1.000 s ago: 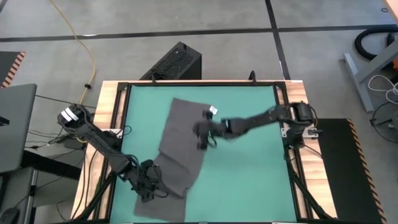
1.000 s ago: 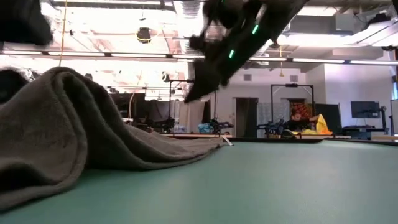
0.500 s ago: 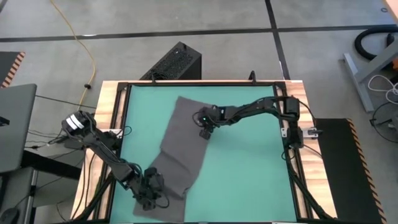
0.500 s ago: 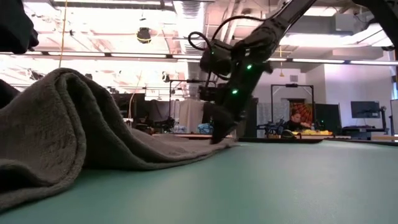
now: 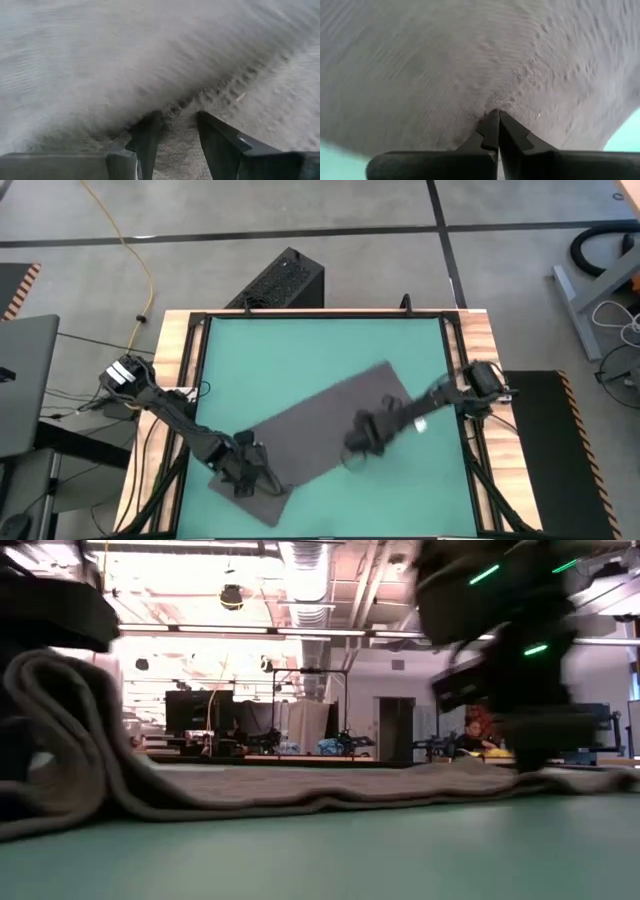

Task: Roll towel
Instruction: Roll the gray towel

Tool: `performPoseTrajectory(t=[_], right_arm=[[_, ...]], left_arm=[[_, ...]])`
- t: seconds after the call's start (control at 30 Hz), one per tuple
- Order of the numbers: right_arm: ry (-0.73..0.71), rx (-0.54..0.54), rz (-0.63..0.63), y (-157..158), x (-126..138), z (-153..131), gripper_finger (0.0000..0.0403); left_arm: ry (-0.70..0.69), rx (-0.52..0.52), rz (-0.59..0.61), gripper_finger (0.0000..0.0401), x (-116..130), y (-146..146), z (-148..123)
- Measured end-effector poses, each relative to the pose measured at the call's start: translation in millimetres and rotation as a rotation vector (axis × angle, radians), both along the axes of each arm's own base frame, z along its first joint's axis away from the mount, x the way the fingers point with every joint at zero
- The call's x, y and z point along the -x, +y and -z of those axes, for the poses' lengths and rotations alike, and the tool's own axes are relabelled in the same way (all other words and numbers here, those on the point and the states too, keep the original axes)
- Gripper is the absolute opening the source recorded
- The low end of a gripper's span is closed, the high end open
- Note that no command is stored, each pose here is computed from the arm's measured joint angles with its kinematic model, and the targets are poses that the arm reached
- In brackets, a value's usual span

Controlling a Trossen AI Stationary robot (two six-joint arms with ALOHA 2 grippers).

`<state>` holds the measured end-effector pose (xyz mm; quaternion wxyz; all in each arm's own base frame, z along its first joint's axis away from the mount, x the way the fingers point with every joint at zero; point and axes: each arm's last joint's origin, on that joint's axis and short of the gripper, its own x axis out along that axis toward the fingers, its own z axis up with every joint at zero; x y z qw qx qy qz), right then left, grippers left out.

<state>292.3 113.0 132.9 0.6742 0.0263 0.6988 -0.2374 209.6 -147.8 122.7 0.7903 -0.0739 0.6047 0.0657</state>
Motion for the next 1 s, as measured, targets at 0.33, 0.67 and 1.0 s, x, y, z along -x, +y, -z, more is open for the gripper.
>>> performPoseTrajectory(t=[0.33, 0.67, 1.0], right_arm=[[-0.049, -0.155, -0.119, 104.5, 32.6, -28.0, 0.0024], [-0.094, -0.023, -0.202, 109.4, 28.2, -61.8, 0.0024], [-0.005, 0.009, -0.373, 80.9, 20.8, -34.3, 0.0024]], left_arm=[[0.146, -0.286, -0.175, 0.0137, 2.6, 84.1, -49.9], [0.097, -0.151, -0.235, 0.0137, 0.4, 116.0, -102.2], [0.276, 0.042, -0.071, 0.0137, 15.9, 82.4, -41.7]])
